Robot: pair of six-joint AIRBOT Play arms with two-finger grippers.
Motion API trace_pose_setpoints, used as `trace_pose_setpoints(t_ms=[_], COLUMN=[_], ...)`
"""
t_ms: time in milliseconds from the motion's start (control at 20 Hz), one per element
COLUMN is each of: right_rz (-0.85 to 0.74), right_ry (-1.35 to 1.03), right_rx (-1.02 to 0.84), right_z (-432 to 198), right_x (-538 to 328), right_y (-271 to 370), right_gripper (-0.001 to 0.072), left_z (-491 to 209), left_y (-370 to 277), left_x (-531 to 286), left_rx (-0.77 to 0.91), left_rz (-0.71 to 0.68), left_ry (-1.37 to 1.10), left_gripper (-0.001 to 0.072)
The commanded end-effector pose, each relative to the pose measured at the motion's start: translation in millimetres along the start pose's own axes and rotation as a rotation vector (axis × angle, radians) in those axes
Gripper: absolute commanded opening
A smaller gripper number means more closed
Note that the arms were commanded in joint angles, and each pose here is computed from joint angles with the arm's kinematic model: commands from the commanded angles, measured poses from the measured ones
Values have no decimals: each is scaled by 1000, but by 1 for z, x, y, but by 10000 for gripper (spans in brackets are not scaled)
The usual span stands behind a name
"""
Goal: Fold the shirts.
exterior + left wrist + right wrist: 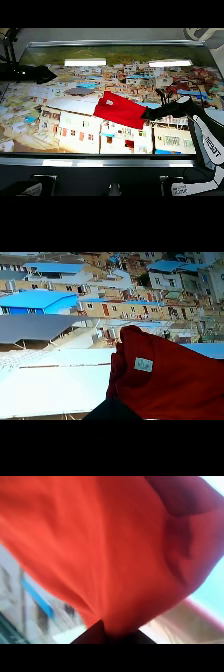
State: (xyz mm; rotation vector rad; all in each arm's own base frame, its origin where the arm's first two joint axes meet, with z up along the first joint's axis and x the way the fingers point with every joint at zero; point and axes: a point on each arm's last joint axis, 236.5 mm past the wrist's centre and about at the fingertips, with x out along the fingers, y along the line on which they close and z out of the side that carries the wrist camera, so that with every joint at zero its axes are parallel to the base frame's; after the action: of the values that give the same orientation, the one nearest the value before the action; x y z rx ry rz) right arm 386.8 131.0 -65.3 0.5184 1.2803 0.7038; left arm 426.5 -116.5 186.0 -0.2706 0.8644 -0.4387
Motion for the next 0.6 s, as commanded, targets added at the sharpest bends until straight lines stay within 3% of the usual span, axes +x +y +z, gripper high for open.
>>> trace_pose_setpoints(t_ms=[0, 200, 550], right_rz=[100, -111, -380], right_ry=[-145, -269, -340], right_rx=[-134, -128, 22], right_z=[52, 90, 38], right_x=[-58, -200, -365], right_y=[32, 5, -43], right_gripper=[21, 20, 21], left_z=[1, 8, 8], left_y=[0, 1, 1], left_x=[0, 0, 2], left_rx=[2, 9, 46], left_rz=[0, 6, 5], left_ry=[-3, -35, -38], left_gripper=[25, 25, 26])
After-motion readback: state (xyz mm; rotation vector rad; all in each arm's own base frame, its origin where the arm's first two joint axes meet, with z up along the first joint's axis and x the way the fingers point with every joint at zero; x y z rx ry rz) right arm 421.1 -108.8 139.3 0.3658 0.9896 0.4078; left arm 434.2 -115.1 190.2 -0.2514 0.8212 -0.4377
